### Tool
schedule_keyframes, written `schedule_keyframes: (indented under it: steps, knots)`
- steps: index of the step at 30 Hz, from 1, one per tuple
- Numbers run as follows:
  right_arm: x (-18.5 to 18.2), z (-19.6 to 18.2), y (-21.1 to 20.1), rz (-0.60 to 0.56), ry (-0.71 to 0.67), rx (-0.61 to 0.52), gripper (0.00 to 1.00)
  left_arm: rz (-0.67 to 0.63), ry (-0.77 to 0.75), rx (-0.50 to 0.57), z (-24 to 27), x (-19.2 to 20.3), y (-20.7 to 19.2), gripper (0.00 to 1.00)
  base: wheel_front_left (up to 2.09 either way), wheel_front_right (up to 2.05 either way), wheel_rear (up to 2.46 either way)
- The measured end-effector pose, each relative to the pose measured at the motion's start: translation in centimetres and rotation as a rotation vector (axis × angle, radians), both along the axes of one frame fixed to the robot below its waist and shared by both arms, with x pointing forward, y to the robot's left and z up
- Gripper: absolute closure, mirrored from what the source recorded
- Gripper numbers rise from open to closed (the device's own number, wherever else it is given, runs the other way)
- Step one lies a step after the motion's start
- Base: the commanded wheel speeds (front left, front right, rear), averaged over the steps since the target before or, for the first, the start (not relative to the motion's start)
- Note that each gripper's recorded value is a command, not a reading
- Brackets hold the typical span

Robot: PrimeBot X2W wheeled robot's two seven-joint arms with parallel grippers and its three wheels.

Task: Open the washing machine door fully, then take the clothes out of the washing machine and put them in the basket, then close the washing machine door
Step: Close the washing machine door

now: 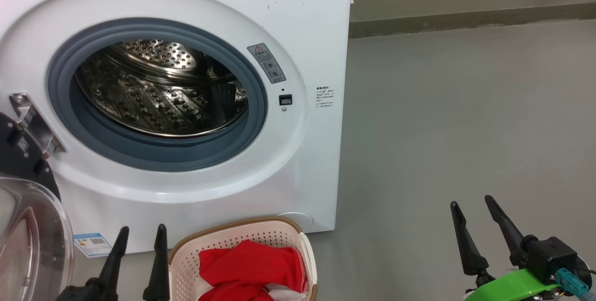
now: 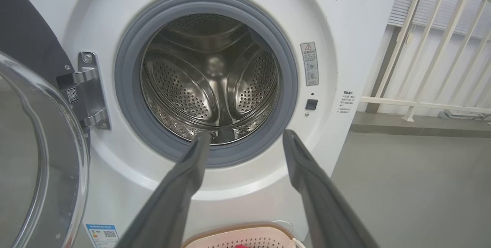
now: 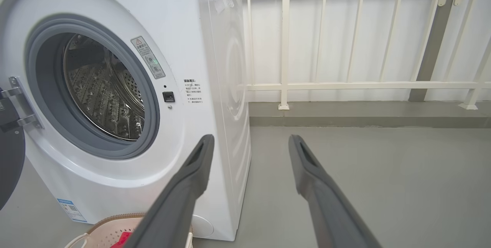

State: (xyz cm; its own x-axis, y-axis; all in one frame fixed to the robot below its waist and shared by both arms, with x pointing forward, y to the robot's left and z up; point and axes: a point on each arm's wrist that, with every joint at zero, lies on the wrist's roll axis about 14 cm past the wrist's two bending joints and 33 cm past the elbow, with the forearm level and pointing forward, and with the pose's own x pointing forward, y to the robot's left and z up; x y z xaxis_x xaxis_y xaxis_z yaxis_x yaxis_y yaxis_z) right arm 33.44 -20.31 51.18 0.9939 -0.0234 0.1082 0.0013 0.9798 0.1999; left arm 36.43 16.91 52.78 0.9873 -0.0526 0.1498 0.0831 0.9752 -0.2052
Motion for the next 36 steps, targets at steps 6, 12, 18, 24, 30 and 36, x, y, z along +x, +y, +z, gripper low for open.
schedule_keyframes:
  steps: [6, 12, 18, 24, 30, 36]
  knots:
    - [0.09, -0.23, 0.11, 0.004, 0.008, 0.0, 0.0, -0.01, -0.027, -0.003, 0.85, 0.09, -0.08, 0.0, 0.0, 0.0, 0.0]
    - [-0.01, -0.21, 0.01, 0.001, 0.007, 0.0, 0.0, -0.013, -0.03, 0.019, 0.94, 0.1, -0.15, 0.0, -0.26, 0.27, -0.01]
    - [-0.07, -0.1, 0.0, 0.0, 0.003, 0.001, 0.0, -0.019, -0.033, 0.025, 1.01, 0.05, -0.22, 0.0, -1.04, 1.06, -0.02]
    - [-0.06, -0.01, 0.21, 0.007, 0.0, 0.0, 0.0, -0.019, -0.029, 0.023, 0.87, -0.07, -0.23, 0.0, -1.86, 1.89, -0.02]
    - [-0.02, -0.09, 0.47, 0.015, 0.003, 0.0, 0.0, -0.024, -0.03, 0.024, 0.89, -0.14, -0.3, 0.0, -1.56, 1.56, 0.0]
    - [-0.04, -0.09, 0.58, 0.018, 0.002, 0.001, 0.0, -0.025, -0.031, 0.025, 0.93, -0.2, -0.32, 0.0, -0.74, 0.74, 0.0]
